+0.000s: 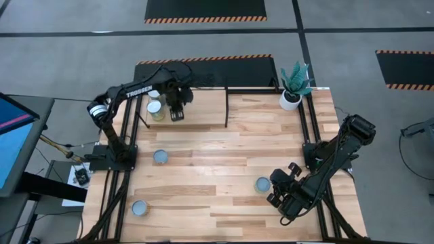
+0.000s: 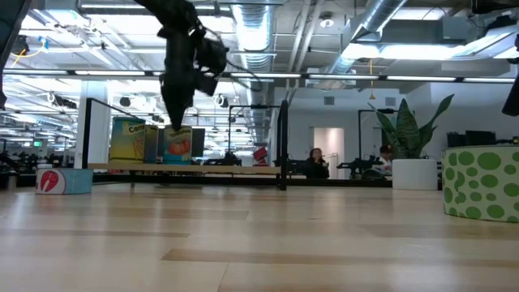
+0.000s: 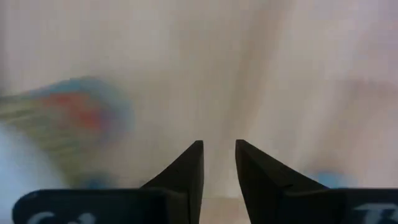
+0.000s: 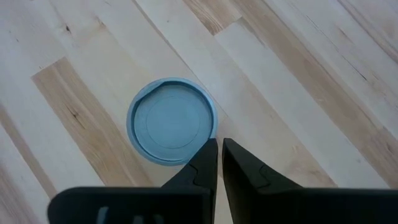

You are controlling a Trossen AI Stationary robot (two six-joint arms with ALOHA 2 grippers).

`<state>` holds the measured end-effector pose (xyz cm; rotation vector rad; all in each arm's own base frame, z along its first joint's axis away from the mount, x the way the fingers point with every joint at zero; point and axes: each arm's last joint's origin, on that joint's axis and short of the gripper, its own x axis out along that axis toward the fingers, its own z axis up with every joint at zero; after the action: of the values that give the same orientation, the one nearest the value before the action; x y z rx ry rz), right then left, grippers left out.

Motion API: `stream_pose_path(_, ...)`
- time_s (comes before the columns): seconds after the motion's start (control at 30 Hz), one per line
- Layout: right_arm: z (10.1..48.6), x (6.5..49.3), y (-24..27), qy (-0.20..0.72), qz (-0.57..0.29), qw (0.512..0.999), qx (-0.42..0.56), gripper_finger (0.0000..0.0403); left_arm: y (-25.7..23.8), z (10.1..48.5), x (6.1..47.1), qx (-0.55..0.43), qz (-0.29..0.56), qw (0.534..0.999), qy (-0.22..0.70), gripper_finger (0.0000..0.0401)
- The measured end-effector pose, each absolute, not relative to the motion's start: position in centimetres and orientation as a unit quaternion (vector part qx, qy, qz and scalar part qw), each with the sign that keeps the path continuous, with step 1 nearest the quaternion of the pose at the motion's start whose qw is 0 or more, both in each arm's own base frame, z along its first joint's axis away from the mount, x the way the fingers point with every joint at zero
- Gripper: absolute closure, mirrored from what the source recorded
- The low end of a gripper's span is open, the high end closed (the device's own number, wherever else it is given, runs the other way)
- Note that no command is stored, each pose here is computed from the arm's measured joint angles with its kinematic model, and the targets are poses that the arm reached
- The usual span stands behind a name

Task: Pick and place cans onto a shelf
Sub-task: Put the tuna can on the shelf

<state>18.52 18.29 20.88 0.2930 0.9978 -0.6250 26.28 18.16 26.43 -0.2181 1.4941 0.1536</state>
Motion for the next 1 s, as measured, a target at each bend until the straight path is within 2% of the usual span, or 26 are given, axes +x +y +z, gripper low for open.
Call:
stream_pose_path(0.1, 20.9, 18.5, 18.3, 0.468, -0.293, 0.822, 0.139, 0.0354, 14.5, 27.3, 27.4, -0.174, -0.038, 0.729, 0.660, 0.0321)
stream_pose_path(0.2, 20.9, 18.6, 18.4, 0.467, -0.291, 0.823, 0.144, 0.0354, 10.6, 27.5, 28.0, -0.198, -0.112, 0.701, 0.676, 0.0321)
stream_pose_path(0.33, 20.9, 18.8, 18.5, 0.463, -0.285, 0.825, 0.153, 0.0354, 5.4, 26.5, 27.6, -0.148, -0.135, 0.658, 0.726, 0.0321)
stream_pose_path(0.43, 20.9, 18.8, 18.7, 0.460, -0.282, 0.827, 0.159, 0.0354, 2.0, 24.9, 25.6, -0.104, -0.128, 0.633, 0.756, 0.0321)
stream_pose_path(0.53, 20.9, 18.9, 18.7, 0.459, -0.280, 0.827, 0.163, 0.0354, -0.5, 23.2, 22.9, -0.095, -0.101, 0.647, 0.750, 0.0321)
stream_pose_path(0.8, 20.9, 18.9, 18.7, 0.462, -0.274, 0.830, 0.153, 0.0354, -2.6, 21.2, 17.1, -0.109, 0.014, 0.795, 0.596, 0.0321)
stream_pose_path(1.0, 20.9, 19.1, 18.9, 0.458, -0.268, 0.832, 0.163, 0.0354, -2.3, 19.2, 13.7, -0.136, 0.097, 0.803, 0.572, 0.0321)
